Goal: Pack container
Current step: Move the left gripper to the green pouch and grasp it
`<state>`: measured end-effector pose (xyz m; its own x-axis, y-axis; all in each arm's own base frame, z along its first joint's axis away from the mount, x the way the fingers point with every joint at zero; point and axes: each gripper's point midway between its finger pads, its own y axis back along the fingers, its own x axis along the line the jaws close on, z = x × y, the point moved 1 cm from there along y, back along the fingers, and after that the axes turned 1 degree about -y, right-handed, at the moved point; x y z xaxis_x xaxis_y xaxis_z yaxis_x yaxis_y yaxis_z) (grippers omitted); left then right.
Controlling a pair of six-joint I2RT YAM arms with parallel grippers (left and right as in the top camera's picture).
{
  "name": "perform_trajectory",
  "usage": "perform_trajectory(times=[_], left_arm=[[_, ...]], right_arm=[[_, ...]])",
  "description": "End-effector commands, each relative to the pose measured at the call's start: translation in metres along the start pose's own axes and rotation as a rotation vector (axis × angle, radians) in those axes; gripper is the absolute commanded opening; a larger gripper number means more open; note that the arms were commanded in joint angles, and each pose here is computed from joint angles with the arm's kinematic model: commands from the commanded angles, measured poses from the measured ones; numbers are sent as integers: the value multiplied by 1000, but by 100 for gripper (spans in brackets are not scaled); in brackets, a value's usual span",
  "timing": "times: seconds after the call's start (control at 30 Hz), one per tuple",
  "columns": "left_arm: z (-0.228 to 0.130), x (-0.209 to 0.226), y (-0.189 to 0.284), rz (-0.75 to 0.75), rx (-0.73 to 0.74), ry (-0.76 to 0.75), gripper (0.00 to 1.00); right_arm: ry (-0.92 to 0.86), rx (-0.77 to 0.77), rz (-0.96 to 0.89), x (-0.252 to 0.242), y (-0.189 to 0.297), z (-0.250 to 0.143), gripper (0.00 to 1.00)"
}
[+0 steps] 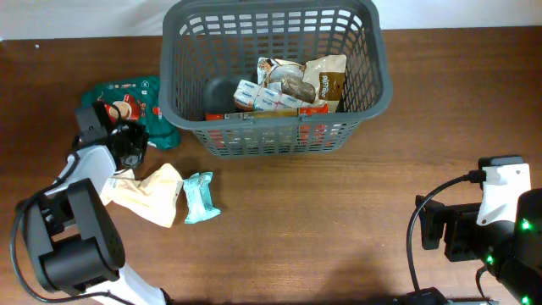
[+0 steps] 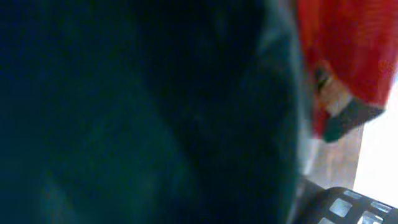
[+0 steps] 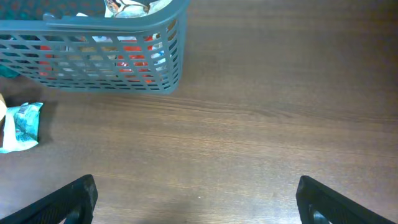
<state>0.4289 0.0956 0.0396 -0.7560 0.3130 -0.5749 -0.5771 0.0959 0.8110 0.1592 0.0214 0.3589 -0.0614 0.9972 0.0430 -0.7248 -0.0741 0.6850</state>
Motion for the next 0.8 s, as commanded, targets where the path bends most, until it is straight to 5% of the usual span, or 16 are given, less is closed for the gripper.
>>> perform_trajectory(times=[0.0,0.27,0.77], left_arm=[[8,1,-2,36,-33,-5,2],[29,-57,60,-78,-189,-203,2],[10,-211,312,-504,-520,-639,2]], right_arm=[[-3,5,-3,0,-2,0,99],[-3,5,-3,0,-2,0,99],[-3,5,-3,0,-2,0,99]])
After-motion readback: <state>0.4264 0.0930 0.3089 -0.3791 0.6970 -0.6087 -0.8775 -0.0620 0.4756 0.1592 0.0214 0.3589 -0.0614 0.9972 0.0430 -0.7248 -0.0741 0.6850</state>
